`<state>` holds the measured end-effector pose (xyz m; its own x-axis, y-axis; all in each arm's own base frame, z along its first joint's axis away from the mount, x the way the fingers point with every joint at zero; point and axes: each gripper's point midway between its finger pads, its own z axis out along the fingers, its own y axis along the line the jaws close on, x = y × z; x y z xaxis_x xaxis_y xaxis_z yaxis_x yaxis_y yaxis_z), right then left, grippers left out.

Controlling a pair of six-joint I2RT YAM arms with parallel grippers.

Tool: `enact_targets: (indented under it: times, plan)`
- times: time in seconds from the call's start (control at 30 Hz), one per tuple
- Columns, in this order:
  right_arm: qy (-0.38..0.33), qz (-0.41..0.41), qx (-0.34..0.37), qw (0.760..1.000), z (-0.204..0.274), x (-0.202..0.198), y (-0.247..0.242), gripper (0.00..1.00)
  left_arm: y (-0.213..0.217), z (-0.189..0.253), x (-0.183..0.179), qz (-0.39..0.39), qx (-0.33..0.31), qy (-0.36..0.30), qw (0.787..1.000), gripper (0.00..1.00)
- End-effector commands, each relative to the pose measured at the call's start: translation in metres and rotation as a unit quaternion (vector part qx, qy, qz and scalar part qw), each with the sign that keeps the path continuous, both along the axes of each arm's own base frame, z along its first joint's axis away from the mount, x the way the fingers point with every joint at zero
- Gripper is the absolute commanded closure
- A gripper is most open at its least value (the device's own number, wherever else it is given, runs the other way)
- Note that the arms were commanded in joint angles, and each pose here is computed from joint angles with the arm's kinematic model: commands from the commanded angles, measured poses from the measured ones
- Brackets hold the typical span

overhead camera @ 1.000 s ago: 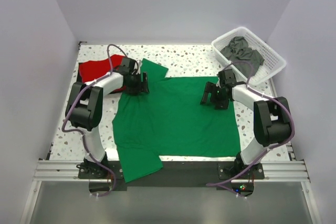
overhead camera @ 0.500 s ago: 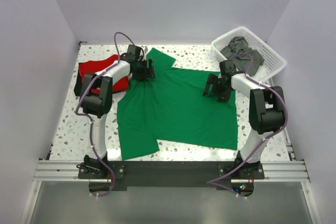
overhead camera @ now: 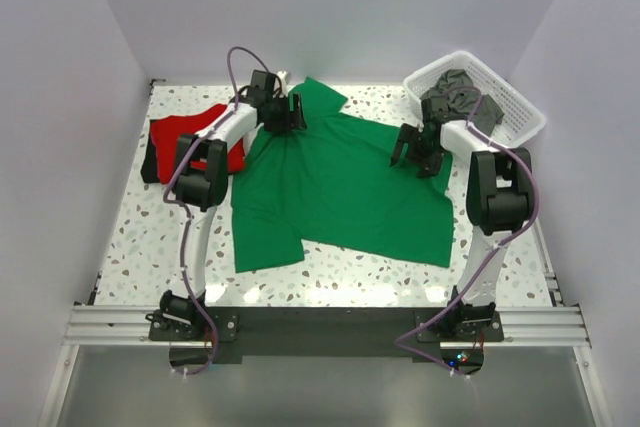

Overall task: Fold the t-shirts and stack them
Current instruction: Flatten the tshirt out, then fold the tshirt

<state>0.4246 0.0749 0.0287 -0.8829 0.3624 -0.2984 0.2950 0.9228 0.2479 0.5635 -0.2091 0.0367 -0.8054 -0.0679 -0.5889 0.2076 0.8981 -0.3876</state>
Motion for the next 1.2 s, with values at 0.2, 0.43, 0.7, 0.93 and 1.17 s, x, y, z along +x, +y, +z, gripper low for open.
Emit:
enact_targets:
  times: [0.2,0.43,0.7,0.93,1.17]
  plan:
    - [-0.044,0.029,0.014,0.999,0.041,0.008,0.004,0.14,-0.005,0.088,0.006,-0.007,-0.026,-0.074,0.997,0.25]
    - [-0.077,0.032,0.032,0.996,0.072,0.002,0.010,0.14,0.027,0.094,-0.065,0.048,0.037,-0.057,0.997,0.29]
    - [-0.077,0.038,0.032,0.996,0.075,-0.013,0.009,0.14,0.088,0.058,-0.195,0.143,0.130,0.031,0.981,0.34]
    - [-0.077,0.046,0.047,0.995,0.073,-0.021,0.015,0.14,0.107,0.029,-0.298,0.209,0.162,0.102,0.959,0.35]
    - [-0.081,0.048,0.059,0.994,0.071,-0.023,0.018,0.15,0.130,0.012,-0.368,0.275,0.148,0.143,0.939,0.46]
